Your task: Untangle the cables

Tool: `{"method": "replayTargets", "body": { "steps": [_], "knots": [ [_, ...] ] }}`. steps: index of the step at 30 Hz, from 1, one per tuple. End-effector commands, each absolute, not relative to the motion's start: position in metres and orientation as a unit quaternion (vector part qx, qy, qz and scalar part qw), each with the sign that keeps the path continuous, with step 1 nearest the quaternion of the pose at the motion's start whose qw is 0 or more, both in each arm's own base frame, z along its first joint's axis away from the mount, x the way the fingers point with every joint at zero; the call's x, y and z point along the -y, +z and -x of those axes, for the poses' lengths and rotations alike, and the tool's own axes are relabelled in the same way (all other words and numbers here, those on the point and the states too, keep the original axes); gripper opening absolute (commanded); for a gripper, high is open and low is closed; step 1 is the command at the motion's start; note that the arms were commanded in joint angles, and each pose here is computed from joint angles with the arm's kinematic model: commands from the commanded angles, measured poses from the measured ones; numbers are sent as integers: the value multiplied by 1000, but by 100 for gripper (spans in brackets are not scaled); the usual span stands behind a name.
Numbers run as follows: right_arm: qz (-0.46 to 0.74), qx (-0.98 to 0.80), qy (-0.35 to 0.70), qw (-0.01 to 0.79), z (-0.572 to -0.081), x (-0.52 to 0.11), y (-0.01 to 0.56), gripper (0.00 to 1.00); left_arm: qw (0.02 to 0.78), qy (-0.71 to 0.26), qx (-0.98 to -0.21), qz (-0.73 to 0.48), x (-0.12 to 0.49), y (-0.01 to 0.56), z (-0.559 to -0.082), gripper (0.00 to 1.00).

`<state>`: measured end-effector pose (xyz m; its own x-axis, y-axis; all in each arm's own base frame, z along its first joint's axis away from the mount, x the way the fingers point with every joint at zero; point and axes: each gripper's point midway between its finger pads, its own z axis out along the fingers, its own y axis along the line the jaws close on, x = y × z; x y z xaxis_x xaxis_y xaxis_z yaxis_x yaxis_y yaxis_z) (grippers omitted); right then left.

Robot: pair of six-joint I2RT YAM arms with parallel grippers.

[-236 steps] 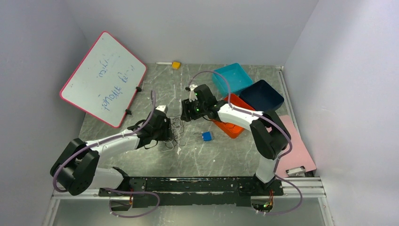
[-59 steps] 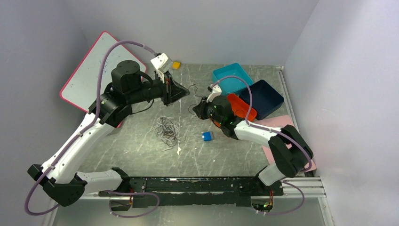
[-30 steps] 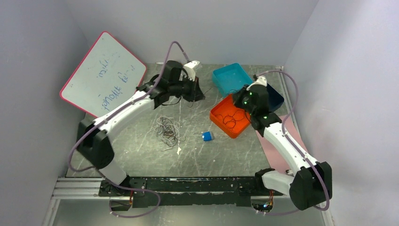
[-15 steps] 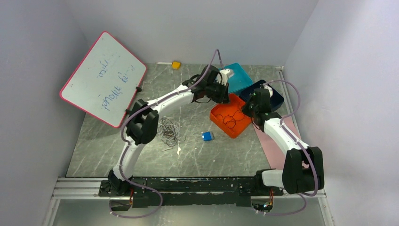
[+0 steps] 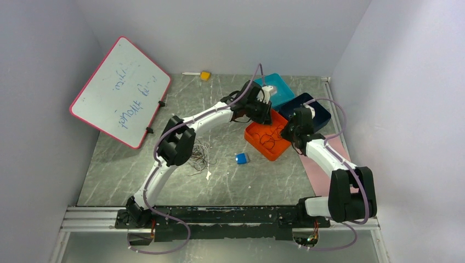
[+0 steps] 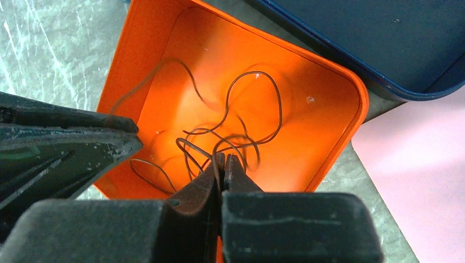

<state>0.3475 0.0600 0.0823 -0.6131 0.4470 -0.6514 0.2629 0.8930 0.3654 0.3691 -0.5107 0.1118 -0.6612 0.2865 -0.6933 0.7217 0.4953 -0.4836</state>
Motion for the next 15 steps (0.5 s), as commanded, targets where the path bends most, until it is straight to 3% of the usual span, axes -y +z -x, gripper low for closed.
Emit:
{"method": "replayTargets", "body": {
  "steps": [1, 6, 13, 15],
  "knots": [
    [-196, -886, 112, 404, -350, -55, 86, 0, 295, -417, -799, -318, 522, 142, -365, 26],
    [-195, -886, 106, 407, -350, -53, 87, 0, 320, -403, -796, -318, 514, 159, -368, 46],
    [-177, -886, 127, 410, -356, -62, 87, 0, 377, -374, -792, -301, 483, 206, -370, 51],
    [-167, -889, 131, 407, -360, -65, 87, 4, 395, -366, -791, -292, 468, 220, -369, 52]
  ]
}}
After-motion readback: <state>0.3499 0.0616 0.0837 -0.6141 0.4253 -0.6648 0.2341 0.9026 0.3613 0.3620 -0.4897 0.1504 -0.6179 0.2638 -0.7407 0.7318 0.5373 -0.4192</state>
